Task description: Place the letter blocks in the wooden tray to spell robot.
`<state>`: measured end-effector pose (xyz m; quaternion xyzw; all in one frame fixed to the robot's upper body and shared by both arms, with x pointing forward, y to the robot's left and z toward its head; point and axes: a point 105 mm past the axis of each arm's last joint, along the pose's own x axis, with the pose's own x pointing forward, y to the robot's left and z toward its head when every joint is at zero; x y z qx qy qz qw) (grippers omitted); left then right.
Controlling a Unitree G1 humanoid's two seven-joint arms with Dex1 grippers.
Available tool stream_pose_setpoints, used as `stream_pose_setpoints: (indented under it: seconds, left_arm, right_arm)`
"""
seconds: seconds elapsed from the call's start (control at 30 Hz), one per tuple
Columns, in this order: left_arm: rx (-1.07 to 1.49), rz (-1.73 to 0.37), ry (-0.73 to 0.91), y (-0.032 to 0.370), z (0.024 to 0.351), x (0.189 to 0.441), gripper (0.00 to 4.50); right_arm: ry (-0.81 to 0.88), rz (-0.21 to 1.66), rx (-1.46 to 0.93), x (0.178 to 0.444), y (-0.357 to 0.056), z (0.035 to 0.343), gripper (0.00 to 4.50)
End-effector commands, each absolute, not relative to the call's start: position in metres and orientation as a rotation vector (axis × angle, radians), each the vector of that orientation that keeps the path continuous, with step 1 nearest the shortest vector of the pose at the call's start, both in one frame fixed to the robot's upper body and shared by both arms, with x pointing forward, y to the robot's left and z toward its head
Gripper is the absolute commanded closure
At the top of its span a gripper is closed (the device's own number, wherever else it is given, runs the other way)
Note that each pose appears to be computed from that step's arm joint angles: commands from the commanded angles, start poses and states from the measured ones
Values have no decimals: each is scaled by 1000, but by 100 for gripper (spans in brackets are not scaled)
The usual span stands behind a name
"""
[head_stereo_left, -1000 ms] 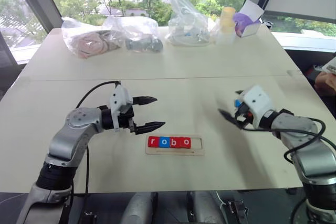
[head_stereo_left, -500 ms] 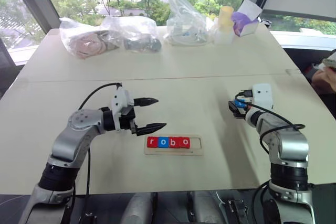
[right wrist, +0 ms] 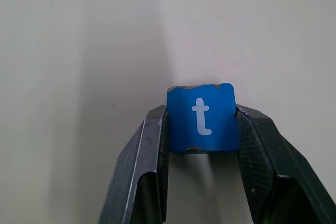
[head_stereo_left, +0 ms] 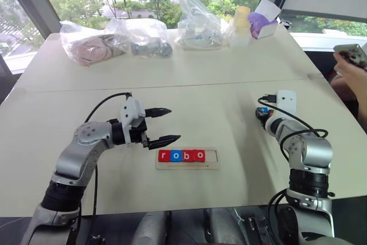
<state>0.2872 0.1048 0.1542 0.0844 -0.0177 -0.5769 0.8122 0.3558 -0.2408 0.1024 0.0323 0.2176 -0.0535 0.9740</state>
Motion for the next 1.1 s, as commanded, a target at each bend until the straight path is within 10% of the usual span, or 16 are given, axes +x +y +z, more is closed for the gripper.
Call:
stream_pose_setpoints:
  seconds: [0.03,0.33,0.67,0.87,1.1]
  left_arm:
    - [196,-1247,-82,105,162,285,0]
    - [194,-1274,-83,105,159,288,0]
    - [191,-1300,-82,102,154,288,0]
    - [194,-1300,-83,103,154,289,0]
    - [194,-1296,-88,103,154,291,0]
  right_arm:
    - [440,-53,21,335,-232,112,333]
    - [604,171,-20,240,-188,98,333]
    - [608,224,34,222,-168,92,333]
    - [608,340,-46,220,-168,101,31]
    - [495,773,-449,221,-184,142,8]
